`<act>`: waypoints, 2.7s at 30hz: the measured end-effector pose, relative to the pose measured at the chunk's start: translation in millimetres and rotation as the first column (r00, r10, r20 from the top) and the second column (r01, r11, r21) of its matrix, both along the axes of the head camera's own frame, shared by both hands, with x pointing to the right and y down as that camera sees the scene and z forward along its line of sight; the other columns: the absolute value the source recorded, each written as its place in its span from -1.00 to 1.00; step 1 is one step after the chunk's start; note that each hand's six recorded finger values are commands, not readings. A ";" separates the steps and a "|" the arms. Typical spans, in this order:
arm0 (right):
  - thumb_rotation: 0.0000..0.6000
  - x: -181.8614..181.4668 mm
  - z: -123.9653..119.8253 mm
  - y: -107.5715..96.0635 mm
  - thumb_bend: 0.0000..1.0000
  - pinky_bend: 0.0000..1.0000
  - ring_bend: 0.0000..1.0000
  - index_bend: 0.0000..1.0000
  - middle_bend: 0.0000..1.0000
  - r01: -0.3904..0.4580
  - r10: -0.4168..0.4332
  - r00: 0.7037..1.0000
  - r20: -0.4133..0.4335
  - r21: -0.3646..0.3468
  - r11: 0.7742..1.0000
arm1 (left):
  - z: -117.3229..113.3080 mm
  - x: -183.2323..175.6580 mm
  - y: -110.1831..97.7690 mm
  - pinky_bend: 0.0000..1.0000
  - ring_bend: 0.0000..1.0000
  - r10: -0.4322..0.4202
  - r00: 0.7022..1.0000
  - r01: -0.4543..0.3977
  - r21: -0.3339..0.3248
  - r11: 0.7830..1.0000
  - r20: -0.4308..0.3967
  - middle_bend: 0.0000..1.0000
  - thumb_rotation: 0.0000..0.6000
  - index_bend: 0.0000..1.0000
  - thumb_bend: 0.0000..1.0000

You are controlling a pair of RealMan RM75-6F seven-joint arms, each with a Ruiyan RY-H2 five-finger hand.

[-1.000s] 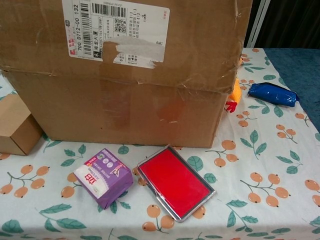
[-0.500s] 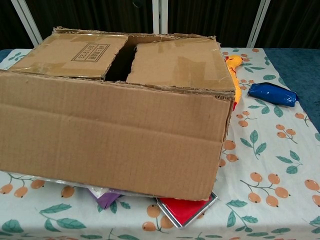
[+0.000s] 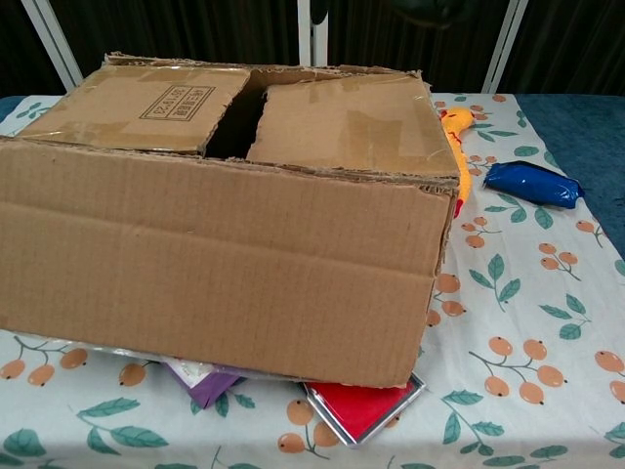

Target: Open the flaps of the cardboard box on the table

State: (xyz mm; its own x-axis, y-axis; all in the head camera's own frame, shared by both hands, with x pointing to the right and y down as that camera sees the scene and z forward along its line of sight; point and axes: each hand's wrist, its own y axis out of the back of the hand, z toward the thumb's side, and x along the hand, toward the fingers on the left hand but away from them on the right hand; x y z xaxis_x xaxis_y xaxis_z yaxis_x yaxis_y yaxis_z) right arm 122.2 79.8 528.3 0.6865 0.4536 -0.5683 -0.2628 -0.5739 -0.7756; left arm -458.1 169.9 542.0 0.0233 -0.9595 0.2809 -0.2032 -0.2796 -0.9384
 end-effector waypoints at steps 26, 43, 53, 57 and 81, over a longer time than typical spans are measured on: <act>1.00 -75.8 94.4 12.4 0.46 -1.00 -1.00 -0.93 -0.83 0.087 -0.073 0.973 -0.218 0.056 0.995 | 3.1 -10.4 -5.1 -0.49 -0.59 -0.014 1.000 0.014 0.015 1.000 -0.027 -0.57 0.13 -0.59 -1.00; 1.00 -98.4 99.7 8.5 0.63 -1.00 -1.00 -0.22 -0.37 0.146 -0.117 0.966 -0.231 0.116 0.982 | 1.9 -17.2 -7.0 -0.49 -0.59 -0.027 0.999 0.028 0.015 0.999 -0.026 -0.57 0.13 -0.59 -1.00; 1.00 -98.9 88.5 -3.0 0.63 -1.00 -1.00 0.12 -0.17 0.123 -0.092 0.973 -0.210 0.138 0.983 | -1.2 -17.1 -9.2 -0.49 -0.59 -0.024 0.999 0.024 0.019 1.000 -0.022 -0.57 0.13 -0.59 -1.00; 1.00 -97.2 75.6 -7.2 0.59 -1.00 -1.00 0.13 -0.15 0.109 -0.080 0.978 -0.195 0.143 0.984 | -2.2 -15.8 -9.8 -0.49 -0.59 -0.024 0.999 0.025 0.014 1.000 -0.025 -0.57 0.14 -0.59 -1.00; 1.00 -14.0 -28.4 -34.9 0.54 -1.00 -1.00 0.09 -0.20 -0.094 0.104 0.993 -0.047 0.173 0.980 | -13.8 21.4 -20.9 -0.49 -0.59 0.023 0.997 -0.022 0.021 1.000 -0.076 -0.57 0.12 -0.59 -1.00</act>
